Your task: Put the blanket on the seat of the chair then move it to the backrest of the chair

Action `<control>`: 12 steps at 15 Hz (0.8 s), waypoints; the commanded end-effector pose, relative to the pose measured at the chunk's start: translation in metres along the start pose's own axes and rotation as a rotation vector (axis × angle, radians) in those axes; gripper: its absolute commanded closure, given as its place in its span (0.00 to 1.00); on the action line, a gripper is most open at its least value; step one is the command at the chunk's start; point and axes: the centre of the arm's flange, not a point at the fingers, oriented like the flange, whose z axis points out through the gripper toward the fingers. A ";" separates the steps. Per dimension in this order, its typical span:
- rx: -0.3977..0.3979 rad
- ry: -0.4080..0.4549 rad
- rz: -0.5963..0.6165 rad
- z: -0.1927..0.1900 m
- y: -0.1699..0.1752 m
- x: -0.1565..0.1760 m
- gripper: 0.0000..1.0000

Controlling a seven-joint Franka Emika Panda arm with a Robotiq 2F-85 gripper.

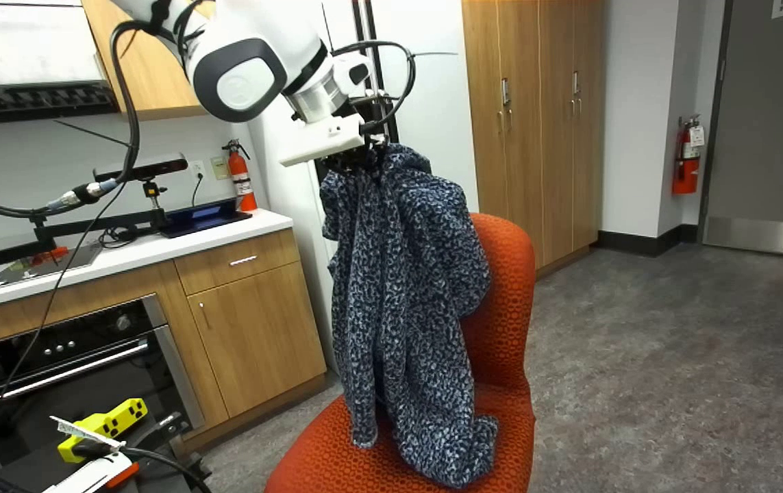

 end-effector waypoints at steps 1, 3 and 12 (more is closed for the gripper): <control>-0.061 0.021 0.034 -0.057 0.009 -0.043 0.98; -0.086 0.021 0.073 -0.074 0.014 -0.063 0.98; -0.117 -0.095 0.087 -0.114 0.022 -0.122 0.98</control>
